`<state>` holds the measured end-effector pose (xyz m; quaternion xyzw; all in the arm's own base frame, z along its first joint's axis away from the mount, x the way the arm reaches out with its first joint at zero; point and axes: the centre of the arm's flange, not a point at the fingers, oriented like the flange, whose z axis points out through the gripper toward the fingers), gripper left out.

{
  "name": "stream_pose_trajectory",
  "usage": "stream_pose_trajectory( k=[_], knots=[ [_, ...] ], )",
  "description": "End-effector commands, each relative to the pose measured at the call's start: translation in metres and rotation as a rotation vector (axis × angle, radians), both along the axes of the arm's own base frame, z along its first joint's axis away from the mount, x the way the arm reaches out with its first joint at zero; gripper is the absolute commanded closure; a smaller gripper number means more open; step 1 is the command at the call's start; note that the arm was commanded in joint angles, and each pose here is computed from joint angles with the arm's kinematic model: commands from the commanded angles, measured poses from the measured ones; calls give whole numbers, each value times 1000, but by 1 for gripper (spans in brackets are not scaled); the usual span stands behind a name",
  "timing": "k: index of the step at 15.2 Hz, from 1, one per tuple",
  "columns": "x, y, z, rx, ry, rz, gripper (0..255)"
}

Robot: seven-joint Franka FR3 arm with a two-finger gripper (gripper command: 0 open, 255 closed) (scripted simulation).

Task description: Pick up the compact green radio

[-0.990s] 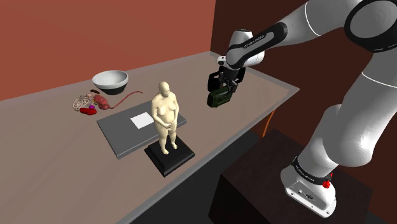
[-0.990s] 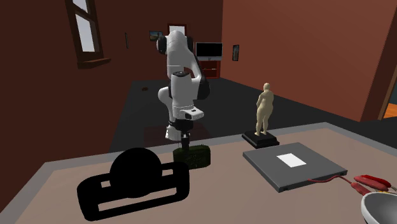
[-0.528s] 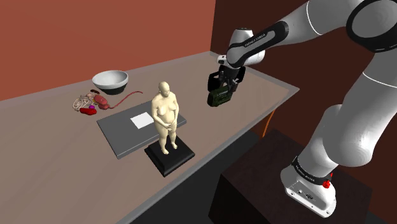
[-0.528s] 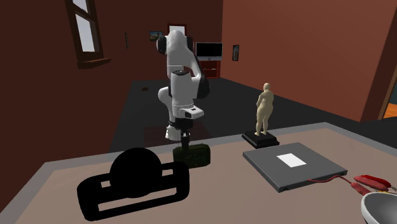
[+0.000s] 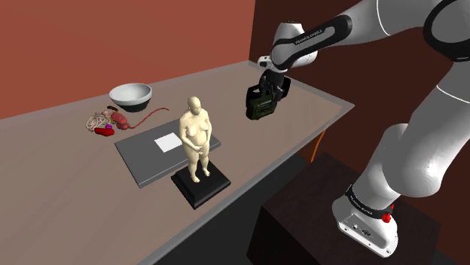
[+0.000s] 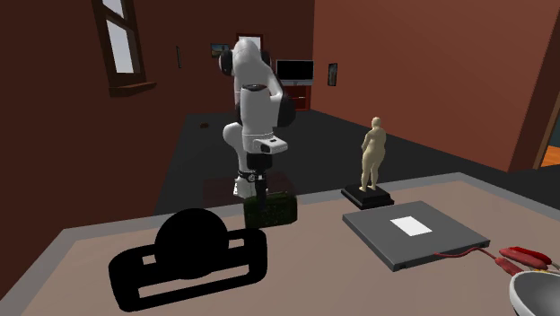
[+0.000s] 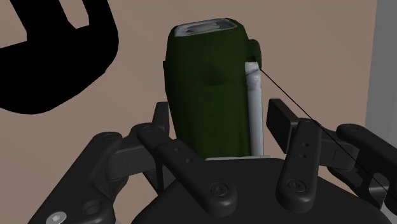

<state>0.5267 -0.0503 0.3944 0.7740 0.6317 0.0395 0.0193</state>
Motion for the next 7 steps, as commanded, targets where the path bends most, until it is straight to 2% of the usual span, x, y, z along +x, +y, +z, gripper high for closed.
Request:
stream_pose_trajectory(
  k=[1,5,7],
  knots=[
    [-1,0,12,0,-1,0,255],
    [-1,0,33,0,-1,0,255],
    [-1,0,34,0,-1,0,255]
  ],
)
